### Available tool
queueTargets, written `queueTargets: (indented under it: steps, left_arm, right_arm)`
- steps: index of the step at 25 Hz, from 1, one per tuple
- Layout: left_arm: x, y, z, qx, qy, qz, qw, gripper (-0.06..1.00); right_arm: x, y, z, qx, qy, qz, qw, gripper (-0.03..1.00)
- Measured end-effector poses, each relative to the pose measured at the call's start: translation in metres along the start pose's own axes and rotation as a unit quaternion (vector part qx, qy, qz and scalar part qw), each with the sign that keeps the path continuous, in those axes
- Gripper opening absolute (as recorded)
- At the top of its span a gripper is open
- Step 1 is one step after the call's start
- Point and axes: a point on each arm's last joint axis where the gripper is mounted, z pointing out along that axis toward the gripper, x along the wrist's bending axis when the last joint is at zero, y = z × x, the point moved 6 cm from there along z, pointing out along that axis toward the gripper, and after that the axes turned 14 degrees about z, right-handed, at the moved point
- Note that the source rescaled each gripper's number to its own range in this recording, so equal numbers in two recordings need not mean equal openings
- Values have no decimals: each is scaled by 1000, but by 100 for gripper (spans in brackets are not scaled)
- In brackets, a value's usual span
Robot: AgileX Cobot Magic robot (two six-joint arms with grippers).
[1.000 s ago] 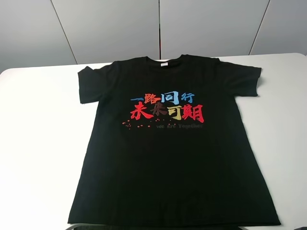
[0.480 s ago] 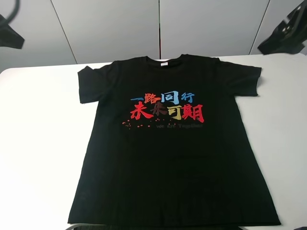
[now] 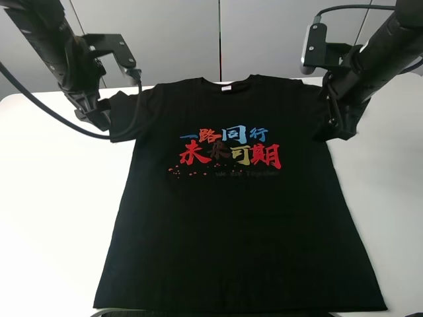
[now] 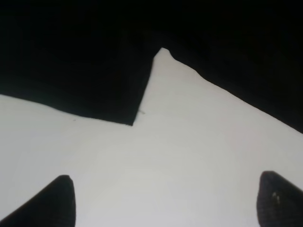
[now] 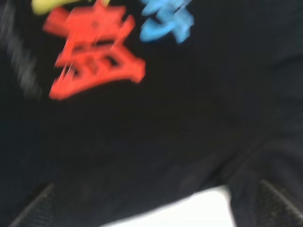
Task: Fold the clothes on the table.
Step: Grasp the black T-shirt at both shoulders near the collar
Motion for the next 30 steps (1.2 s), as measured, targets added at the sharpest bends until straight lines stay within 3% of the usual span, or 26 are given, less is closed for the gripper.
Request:
queueTargets:
  steps: [5,11,18,24,30]
  left_arm:
    - [-15,13,46,54,-27,84,995,99]
    - [-23,21,73,62,-35,109,992,99]
    - [-18,32,77,32,-14,105,994,99]
    - [-29,39,88,23,-36,115,992,99]
    - [-35,50,90,12,-36,134,990,99]
  right_arm:
    - [-3,-15,11,52,0,-57,997,80]
    - [-2,-27,38,88,18,-54,995,80]
    - [-14,-16,47,54,-24,-43,997,83]
    - [-15,-14,47,46,-27,-37,998,83]
    - [-13,-11,47,36,-20,-17,999,83]
